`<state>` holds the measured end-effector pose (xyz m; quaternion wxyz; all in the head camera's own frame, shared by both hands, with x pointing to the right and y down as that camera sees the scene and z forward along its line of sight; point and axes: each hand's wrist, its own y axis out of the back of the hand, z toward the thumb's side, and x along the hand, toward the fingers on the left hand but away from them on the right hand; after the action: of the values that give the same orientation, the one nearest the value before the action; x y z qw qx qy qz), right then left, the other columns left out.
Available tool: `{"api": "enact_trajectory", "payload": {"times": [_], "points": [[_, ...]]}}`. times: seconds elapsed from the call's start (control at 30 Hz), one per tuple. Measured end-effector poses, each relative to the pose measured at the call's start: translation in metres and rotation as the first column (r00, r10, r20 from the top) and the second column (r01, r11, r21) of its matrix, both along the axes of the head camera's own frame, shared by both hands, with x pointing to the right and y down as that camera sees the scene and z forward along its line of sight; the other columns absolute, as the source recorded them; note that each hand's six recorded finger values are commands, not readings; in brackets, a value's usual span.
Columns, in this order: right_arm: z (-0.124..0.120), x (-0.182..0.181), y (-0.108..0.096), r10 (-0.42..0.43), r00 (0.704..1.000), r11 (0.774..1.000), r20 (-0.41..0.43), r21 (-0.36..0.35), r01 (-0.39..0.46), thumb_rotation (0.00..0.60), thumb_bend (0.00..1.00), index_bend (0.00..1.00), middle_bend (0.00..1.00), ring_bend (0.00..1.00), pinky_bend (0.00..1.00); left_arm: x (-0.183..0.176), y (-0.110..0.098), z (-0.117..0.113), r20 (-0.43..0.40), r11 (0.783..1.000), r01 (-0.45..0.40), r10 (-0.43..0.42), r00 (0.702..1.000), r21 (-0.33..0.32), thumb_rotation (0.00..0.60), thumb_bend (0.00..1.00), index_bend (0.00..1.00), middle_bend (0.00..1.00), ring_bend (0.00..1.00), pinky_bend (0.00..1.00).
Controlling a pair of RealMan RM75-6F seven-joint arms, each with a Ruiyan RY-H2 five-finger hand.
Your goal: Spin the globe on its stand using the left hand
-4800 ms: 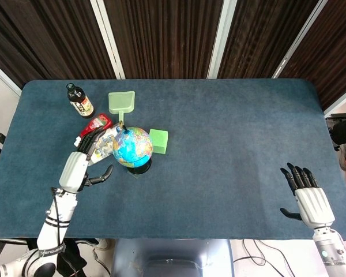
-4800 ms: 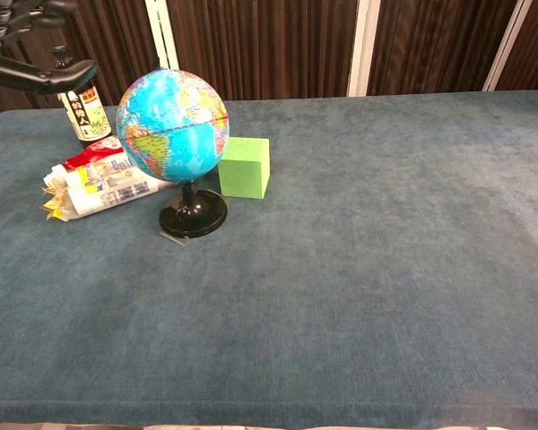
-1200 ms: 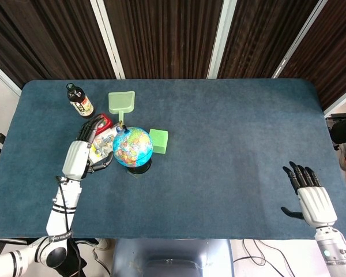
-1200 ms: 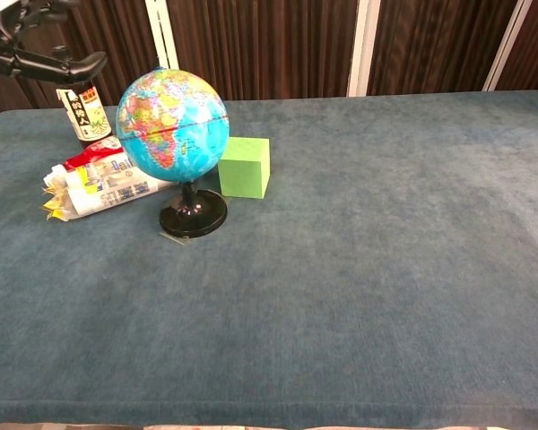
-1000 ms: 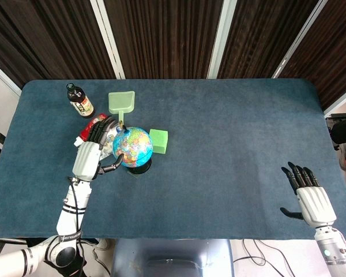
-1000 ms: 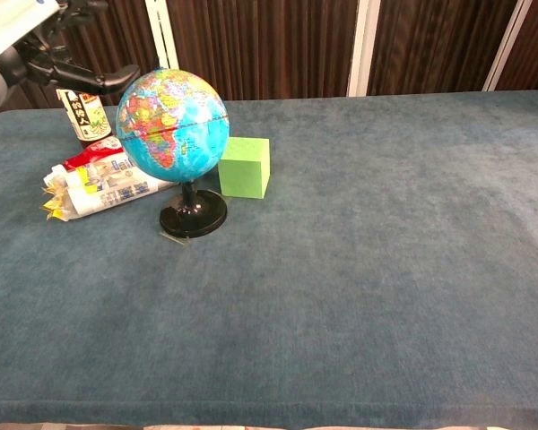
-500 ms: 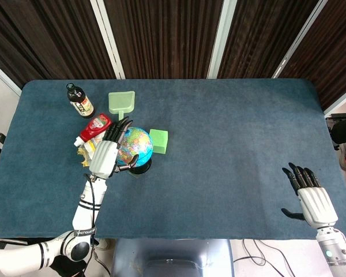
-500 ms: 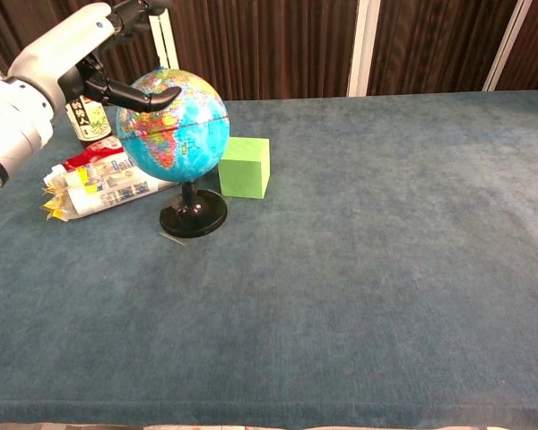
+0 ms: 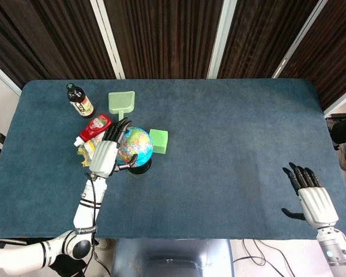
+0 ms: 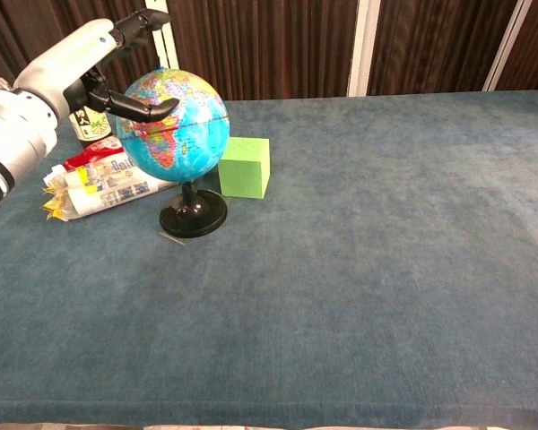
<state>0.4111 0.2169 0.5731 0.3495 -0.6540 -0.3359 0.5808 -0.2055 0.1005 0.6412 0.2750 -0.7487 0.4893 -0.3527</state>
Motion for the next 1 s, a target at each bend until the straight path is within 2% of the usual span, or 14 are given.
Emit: {"api": "enact_trajectory", "payload": {"times": [1.0], "points": [[0.000,-0.001,0.001,-0.002,1.000,1.000,-0.002,0.001,0.002,0.600,0.10,0.00,0.00,0.00,0.00,-0.038,-0.002,0.015,0.055,0.998,0.063,-0.061,0.997,-0.024,0.600,0.32,0.00,0.00,0.00,0.01]]}}
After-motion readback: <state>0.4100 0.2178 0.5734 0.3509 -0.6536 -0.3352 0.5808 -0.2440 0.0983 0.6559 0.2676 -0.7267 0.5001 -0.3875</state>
